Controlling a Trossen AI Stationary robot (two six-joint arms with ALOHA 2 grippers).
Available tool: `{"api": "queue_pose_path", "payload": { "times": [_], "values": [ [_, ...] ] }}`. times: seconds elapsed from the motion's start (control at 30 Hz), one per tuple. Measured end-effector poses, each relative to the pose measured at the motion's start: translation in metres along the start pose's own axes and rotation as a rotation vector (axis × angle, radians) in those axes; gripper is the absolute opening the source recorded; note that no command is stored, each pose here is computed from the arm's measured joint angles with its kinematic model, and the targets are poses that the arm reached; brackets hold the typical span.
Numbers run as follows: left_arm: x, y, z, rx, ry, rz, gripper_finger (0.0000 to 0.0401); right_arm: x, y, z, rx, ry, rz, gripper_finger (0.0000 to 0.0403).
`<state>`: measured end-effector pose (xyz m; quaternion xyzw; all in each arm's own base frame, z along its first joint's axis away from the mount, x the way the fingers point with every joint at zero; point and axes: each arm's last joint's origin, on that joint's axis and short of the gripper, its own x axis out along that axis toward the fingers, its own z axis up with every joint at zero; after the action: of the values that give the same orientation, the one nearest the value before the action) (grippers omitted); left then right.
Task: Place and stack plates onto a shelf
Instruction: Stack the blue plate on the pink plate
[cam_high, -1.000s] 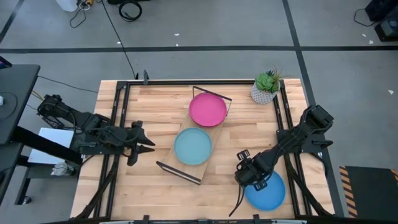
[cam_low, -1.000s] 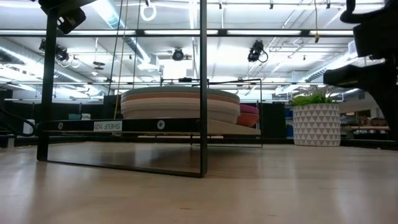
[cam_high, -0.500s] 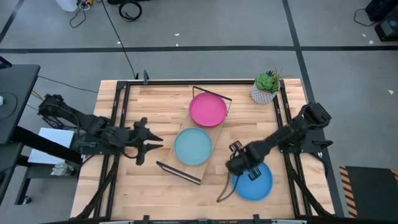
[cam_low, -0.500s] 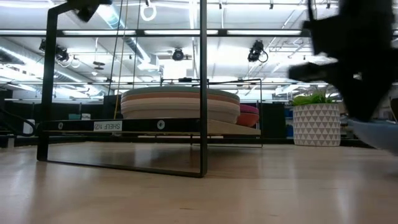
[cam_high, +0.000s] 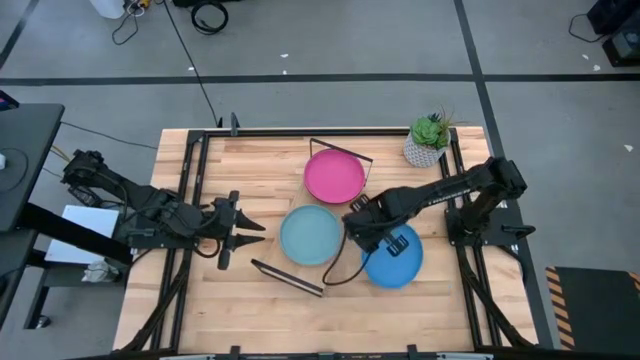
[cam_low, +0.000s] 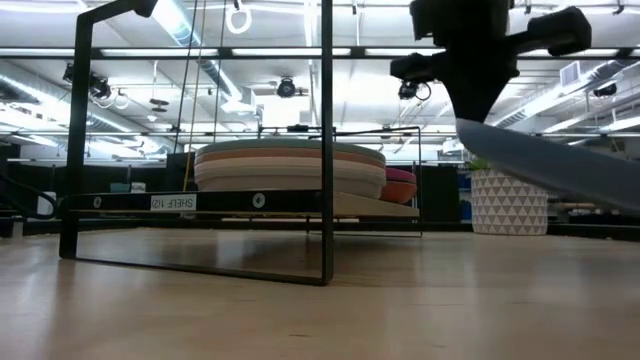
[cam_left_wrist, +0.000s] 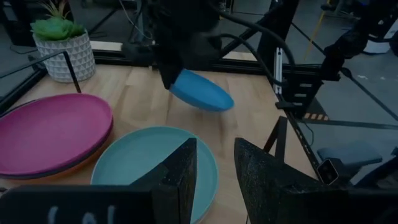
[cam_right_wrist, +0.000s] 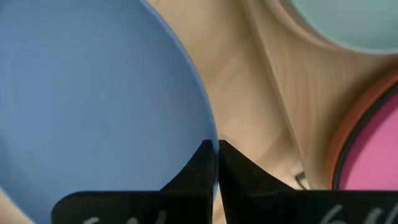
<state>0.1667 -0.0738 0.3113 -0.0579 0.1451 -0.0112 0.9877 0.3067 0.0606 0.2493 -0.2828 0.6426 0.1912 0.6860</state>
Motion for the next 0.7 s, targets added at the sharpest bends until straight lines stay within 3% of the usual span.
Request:
{"api": "queue_pose_path", "payload": {
  "times": [0.23,0.53,0.7],
  "values": [
    [0.0,0.0,0.0,0.0,0.002,0.004,0.0114,-0.028,-0.008,-0.004,0.0,0.032,-0.002,0.0012],
    [0.001,0.002,0.0,-0.023,-0.001,0.013,0.0114,-0.077,-0.025,0.001,-0.02,-0.099,-0.085,0.0012],
    [0.001,0.002,0.0,-0.021,0.0,0.017,0.0114,-0.088,-0.036,0.003,-0.045,-0.166,-0.137,0.0012]
  ]
}}
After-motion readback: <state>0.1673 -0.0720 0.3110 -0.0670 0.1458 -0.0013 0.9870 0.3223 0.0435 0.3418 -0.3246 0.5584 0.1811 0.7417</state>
